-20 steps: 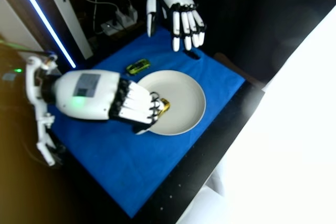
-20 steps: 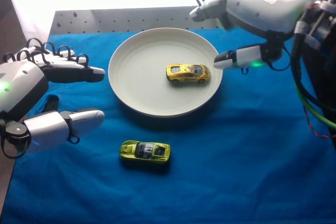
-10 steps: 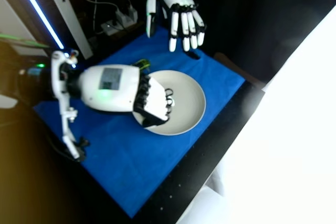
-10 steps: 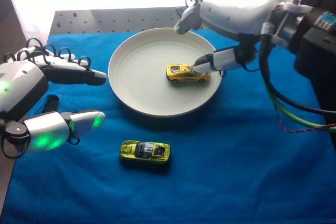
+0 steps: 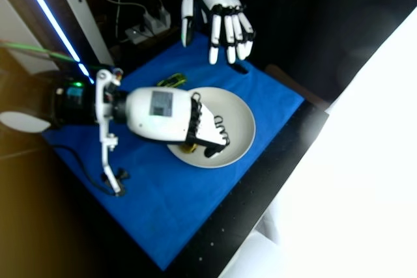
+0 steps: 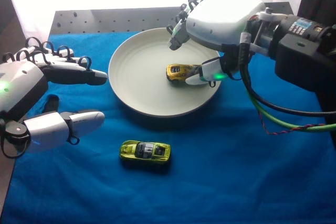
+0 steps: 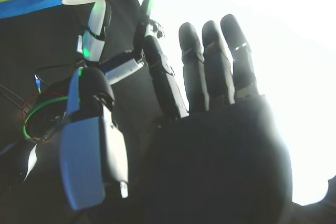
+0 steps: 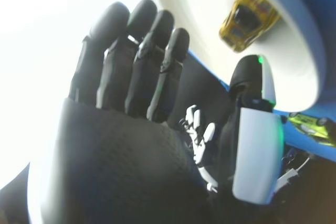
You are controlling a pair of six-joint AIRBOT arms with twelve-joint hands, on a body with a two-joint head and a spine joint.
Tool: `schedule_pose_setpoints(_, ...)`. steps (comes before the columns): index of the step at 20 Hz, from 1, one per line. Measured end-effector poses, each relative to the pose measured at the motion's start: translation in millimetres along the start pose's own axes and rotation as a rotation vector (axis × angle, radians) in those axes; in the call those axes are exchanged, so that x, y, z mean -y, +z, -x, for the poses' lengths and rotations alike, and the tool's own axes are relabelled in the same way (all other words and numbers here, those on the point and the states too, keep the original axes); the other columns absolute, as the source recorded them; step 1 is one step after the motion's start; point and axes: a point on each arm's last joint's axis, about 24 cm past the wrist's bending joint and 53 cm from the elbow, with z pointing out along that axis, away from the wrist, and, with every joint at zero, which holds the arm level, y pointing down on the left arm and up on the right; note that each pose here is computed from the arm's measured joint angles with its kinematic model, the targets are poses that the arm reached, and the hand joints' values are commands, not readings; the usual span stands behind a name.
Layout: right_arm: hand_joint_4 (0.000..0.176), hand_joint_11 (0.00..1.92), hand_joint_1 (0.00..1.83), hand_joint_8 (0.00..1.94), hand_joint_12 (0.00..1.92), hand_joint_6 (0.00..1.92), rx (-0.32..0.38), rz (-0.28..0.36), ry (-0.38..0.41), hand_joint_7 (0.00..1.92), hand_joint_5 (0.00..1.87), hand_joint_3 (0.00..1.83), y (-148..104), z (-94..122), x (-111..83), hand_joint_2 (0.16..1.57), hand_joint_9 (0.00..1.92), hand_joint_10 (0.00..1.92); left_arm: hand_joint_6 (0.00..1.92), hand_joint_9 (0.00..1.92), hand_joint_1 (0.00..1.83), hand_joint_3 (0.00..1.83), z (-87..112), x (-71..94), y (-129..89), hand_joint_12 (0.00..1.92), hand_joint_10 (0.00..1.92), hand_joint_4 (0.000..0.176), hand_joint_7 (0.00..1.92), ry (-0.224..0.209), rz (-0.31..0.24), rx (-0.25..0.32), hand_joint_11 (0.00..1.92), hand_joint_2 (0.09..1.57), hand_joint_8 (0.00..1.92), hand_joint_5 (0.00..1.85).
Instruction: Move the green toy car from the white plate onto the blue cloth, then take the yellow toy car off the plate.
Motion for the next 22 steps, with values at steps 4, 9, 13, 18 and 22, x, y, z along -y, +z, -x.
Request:
schedule_pose_setpoints(4, 0.0, 0.34, 0.9, 0.05, 1.61, 0.01, -0.011, -0.001, -0.007, 0.9, 0.86, 0.0, 3, -4, -0.6, 0.98, 0.6, 0.84, 0.01, 0.31, 0.56, 0.0, 0.1, 0.1, 0, 0.72, 0.0, 0.176, 0.46, 0.0, -0.001, 0.001, 0.0, 1.08, 0.0, 0.72)
schedule_pose_setpoints(9, 0.0, 0.36, 0.9, 0.01, 1.44, 0.0, -0.032, -0.01, -0.008, 0.9, 0.86, 0.0, 6, -11, 1.5, 0.98, 0.71, 0.49, 0.0, 0.3, 0.53, 0.0, 0.3, 0.1, 0, 0.66, 0.0, 0.176, 0.45, 0.0, -0.001, 0.001, 0.0, 1.1, 0.0, 0.69)
schedule_pose_setpoints(13, 0.0, 0.32, 0.92, 0.0, 1.6, 0.0, -0.034, -0.02, -0.01, 0.9, 0.89, 0.0, 6, -10, 6.2, 1.0, 0.62, 0.73, 0.0, 0.32, 0.53, 0.0, 0.5, 0.3, 0, 0.72, 0.01, 0.176, 0.47, 0.0, -0.001, 0.002, 0.0, 1.1, 0.0, 0.69)
schedule_pose_setpoints(18, 0.0, 0.3, 0.93, 0.0, 1.52, 0.01, -0.04, -0.023, -0.01, 0.9, 0.91, 0.0, 8, -12, 6.8, 0.99, 0.66, 0.59, 0.0, 0.35, 0.54, 0.0, 0.8, 0.3, 0, 0.81, 0.02, 0.174, 0.48, 0.0, -0.001, 0.003, 0.0, 1.12, 0.01, 0.7)
schedule_pose_setpoints(22, 0.0, 0.23, 0.92, 0.0, 1.5, 0.0, -0.046, -0.031, -0.011, 0.82, 0.89, 0.0, 10, -14, 10.3, 0.99, 0.63, 0.45, 0.0, 0.34, 0.53, 0.0, 0.6, 0.7, 0, 0.8, 0.01, 0.176, 0.48, 0.001, -0.003, 0.002, 0.0, 1.11, 0.0, 0.7)
